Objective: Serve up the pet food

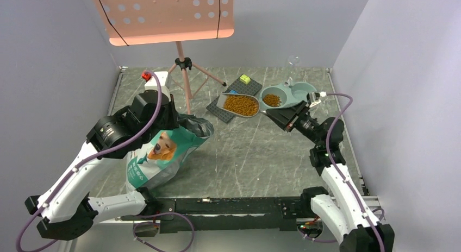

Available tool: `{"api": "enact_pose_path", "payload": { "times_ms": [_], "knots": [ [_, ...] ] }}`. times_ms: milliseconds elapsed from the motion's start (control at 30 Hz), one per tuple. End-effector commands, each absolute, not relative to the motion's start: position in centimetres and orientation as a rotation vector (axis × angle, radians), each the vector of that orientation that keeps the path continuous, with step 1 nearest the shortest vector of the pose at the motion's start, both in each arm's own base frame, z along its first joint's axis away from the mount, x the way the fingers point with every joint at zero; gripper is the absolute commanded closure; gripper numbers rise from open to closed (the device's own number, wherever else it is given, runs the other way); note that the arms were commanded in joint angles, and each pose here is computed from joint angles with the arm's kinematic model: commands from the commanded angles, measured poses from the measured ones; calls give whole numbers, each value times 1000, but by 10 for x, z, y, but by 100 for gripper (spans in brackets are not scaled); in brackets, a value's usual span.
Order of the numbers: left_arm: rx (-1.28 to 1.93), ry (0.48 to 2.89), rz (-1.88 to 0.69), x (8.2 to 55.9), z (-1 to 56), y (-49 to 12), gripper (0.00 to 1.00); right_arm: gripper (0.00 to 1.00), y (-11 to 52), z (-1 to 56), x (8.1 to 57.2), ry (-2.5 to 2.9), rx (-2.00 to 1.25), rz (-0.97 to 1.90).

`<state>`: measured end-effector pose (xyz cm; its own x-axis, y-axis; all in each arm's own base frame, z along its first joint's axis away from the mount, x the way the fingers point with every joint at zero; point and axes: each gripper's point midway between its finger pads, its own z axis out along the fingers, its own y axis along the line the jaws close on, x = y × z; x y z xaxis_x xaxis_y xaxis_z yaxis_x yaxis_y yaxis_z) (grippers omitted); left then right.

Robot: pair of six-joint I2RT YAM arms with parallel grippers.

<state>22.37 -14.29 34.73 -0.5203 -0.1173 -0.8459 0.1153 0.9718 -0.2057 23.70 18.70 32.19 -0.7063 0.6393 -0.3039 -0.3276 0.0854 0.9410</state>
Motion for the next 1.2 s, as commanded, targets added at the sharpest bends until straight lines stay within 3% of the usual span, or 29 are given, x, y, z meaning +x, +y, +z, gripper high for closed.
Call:
{"api": "enact_pose_path", "payload": {
  "times_ms": [0,400,733,933,1167],
  "knots": [
    [-123,1920,-377,227,395,-131,100,100,160,351,238,1573,301,1667],
    [111,1895,-563,208,414,-162,100,100,44,305,304,1530,572,1249],
    [266,1892,-536,201,413,-164,100,100,-29,274,322,1493,645,1127],
    [388,1811,-901,188,404,-227,100,100,-42,266,324,1517,684,1071],
    [452,1828,-995,178,396,-243,100,100,-94,244,331,1469,801,991]
  ]
}}
